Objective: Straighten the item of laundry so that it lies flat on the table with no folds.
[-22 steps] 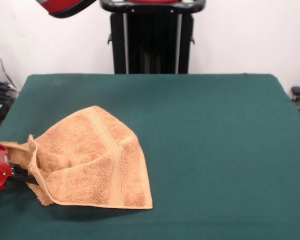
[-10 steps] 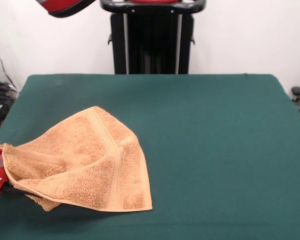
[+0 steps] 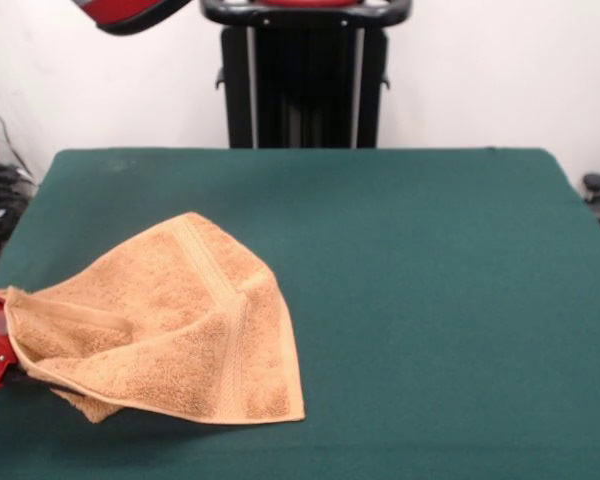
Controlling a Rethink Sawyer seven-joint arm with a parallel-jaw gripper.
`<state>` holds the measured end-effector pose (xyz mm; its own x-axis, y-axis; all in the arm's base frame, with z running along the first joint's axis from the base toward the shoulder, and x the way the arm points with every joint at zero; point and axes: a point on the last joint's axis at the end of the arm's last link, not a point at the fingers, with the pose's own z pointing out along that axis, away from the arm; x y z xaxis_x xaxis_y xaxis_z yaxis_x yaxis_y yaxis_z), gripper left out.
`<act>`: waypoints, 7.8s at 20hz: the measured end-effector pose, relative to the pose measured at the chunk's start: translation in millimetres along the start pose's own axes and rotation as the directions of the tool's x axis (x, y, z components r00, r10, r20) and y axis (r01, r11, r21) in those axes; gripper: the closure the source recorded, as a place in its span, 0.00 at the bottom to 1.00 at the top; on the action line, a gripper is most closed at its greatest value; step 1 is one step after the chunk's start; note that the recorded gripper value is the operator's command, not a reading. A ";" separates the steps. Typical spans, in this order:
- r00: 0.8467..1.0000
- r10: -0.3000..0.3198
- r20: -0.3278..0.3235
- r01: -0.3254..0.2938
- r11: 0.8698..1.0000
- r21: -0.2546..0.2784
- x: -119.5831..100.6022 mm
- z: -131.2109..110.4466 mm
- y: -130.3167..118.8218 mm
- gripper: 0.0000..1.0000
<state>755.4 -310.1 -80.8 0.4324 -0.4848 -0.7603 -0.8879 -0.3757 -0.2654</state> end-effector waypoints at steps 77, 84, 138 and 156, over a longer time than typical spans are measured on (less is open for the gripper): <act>0.867 0.122 -0.483 -0.203 0.972 -0.119 -178.2 -65.4 25.1 0.00; 0.900 0.136 -0.415 -0.202 0.972 -0.119 -179.2 -53.4 29.4 0.00; 0.833 0.203 -0.514 -0.321 0.935 -0.152 -140.1 64.5 94.8 1.00; 0.833 0.207 -0.513 -0.347 0.918 -0.194 -145.9 76.0 105.9 1.00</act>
<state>586.3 -219.1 -43.1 0.2570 -0.8866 -0.3846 -0.9343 -0.3297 0.1355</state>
